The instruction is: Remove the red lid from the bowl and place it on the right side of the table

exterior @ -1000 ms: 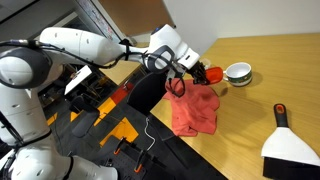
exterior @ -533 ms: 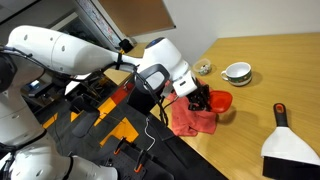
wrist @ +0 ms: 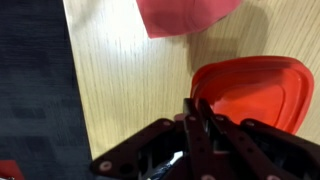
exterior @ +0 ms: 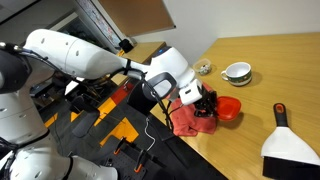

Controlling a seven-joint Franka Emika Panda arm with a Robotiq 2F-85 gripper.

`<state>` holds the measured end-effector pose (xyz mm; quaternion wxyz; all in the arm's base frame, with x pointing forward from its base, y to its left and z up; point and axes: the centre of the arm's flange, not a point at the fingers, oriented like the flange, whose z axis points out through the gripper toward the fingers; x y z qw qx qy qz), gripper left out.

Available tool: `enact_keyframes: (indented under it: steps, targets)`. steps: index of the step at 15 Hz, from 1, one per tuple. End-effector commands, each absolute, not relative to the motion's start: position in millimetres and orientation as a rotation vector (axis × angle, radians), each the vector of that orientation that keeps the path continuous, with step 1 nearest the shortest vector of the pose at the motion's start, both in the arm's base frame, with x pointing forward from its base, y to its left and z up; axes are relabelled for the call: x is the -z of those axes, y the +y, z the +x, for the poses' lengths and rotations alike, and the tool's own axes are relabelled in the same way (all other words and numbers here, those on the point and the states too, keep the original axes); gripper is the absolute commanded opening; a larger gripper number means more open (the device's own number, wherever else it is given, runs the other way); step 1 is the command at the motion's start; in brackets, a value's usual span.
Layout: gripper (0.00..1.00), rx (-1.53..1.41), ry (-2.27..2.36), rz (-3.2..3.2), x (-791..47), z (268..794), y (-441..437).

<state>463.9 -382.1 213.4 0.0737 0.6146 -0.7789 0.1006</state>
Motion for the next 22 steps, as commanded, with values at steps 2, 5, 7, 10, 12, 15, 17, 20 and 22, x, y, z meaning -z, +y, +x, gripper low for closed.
enact_keyframes:
  steps: [2,5,7,10,12,15,17,20,22]
  targets:
    - [0.02,-0.364,-2.319,1.798,-189,507,-397]
    - [0.02,-0.37,-2.304,1.794,-176,524,-410]
    - [0.02,-0.375,-2.29,1.792,-167,532,-419]
    - [0.02,-0.388,-2.268,1.791,-155,539,-433]
    - [0.02,-0.4,-2.254,1.794,-150,540,-441]
    - [0.4,-0.419,-2.231,1.815,-148,539,-449]
    - [0.55,-0.431,-2.223,1.843,-154,537,-451]
    - [0.77,-0.458,-2.184,1.946,-171,534,-443]
    - [0.92,-0.473,-2.132,2.064,-184,535,-435]
